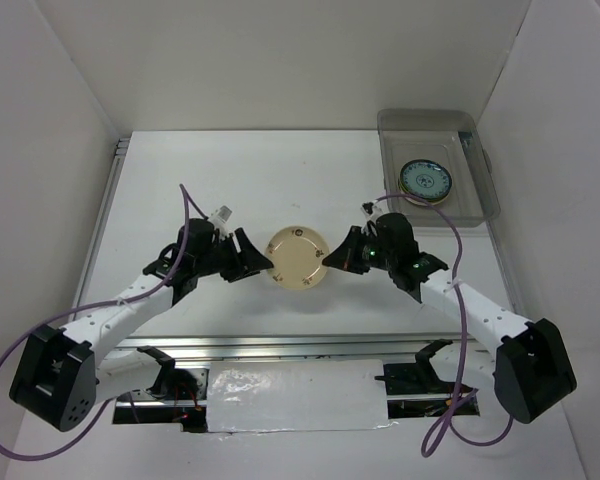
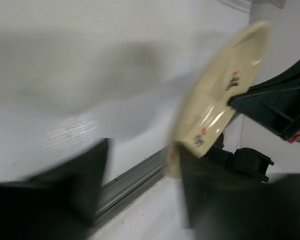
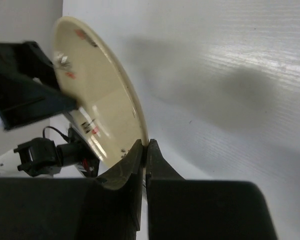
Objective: Place the plates into the plastic bin on the countertop
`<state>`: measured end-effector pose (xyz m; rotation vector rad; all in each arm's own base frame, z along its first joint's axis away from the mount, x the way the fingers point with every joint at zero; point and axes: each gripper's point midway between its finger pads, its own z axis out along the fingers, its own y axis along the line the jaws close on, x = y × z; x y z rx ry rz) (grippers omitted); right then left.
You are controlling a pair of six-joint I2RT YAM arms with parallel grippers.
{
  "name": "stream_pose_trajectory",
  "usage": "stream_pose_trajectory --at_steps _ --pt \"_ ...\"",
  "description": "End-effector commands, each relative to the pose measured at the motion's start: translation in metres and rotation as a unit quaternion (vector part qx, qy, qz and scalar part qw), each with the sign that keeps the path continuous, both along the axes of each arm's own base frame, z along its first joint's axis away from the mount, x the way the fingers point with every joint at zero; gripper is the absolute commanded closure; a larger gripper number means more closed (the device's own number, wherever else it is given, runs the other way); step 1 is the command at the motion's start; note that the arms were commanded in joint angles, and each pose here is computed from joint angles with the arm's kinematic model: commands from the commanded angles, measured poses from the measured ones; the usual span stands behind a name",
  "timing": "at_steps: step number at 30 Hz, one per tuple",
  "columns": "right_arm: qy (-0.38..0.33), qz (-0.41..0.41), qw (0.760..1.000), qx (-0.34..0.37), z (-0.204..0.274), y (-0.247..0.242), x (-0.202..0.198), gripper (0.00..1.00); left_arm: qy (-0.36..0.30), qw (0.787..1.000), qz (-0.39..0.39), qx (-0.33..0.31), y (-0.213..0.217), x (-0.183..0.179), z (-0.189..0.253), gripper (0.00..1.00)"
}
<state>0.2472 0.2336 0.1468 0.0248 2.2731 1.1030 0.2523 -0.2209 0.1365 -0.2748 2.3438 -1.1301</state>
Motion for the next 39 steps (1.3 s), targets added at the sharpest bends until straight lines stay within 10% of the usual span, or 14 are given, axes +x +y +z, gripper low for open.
stream_pose_trajectory --at_steps 1,8,15,31,38,39 --pt "-0.042 -0.053 0.996 0.054 0.038 -0.01 0.025 1.0 0.023 0.999 0.027 0.022 0.01 -0.002 -0.006 0.1" --pt "-0.023 -0.316 0.948 0.029 0.05 -0.131 0.09 1.0 -0.045 0.979 0.168 0.106 0.08 -0.018 0.042 0.01" --pt "0.023 -0.543 0.838 0.051 0.04 -0.285 0.148 1.0 -0.091 0.983 0.046 0.153 0.081 -0.058 0.064 0.01" --pt "0.076 -0.579 0.811 0.031 0.02 -0.372 0.222 1.0 -0.155 0.977 -0.075 0.123 0.057 -0.083 0.081 0.01" --pt "0.086 -0.55 0.829 0.047 0.009 -0.354 0.227 0.71 -0.165 0.976 -0.064 0.124 0.062 -0.085 0.087 0.01" --pt "0.081 -0.548 0.831 0.048 0.013 -0.35 0.224 0.53 -0.162 0.977 -0.06 0.125 0.062 -0.084 0.086 0.01"
